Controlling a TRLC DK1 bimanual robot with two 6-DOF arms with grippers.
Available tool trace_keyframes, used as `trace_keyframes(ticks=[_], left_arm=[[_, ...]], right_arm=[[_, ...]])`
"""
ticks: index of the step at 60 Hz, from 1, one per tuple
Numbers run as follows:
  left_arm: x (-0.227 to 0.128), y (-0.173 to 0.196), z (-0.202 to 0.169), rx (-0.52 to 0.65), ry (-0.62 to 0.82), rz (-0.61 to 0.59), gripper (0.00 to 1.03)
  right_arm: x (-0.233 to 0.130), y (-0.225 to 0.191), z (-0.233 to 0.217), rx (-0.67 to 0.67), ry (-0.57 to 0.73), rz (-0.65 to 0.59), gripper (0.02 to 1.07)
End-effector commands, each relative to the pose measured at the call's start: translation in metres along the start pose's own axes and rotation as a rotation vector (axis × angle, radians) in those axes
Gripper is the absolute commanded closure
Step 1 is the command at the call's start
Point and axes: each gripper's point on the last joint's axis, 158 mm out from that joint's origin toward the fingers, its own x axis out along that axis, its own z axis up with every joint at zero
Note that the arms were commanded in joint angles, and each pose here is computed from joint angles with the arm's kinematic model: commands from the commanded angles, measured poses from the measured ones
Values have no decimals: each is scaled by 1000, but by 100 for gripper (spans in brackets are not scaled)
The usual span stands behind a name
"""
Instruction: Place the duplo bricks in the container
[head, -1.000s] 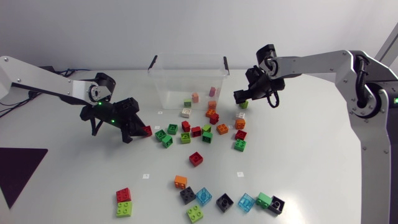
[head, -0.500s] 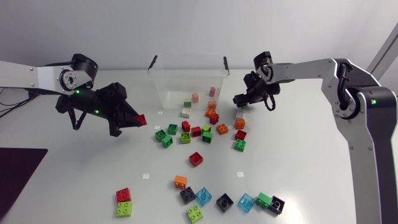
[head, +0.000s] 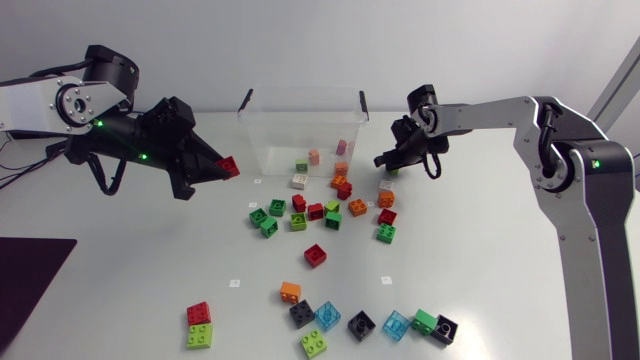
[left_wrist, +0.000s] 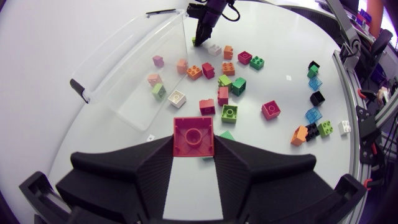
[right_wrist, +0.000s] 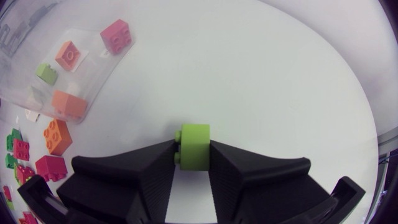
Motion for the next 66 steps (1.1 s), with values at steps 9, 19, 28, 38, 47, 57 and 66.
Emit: trace_keyframes(ticks=[9, 19, 28, 38, 47, 57, 66], left_arm=[[-6, 14, 34, -52, -76, 44, 80], [-5, 24, 58, -78, -129, 73, 80], [1, 44, 74, -122, -155, 116, 80], [15, 68, 80, -171, -165, 160, 80], [31, 91, 81, -212, -167, 196, 80], [46, 112, 85, -258, -183, 225, 80], [55, 129, 93, -282, -201, 254, 80]], right_arm=[[-28, 5, 1, -22, -13, -1, 82], [-68, 10, 2, -6, -35, 0, 82], [-104, 24, 8, -10, -67, 8, 82], [-134, 48, 19, -26, -102, 31, 82], [-161, 72, 33, -42, -147, 53, 82], [-178, 89, 42, -52, -174, 71, 82], [-187, 98, 44, -56, -182, 82, 82]])
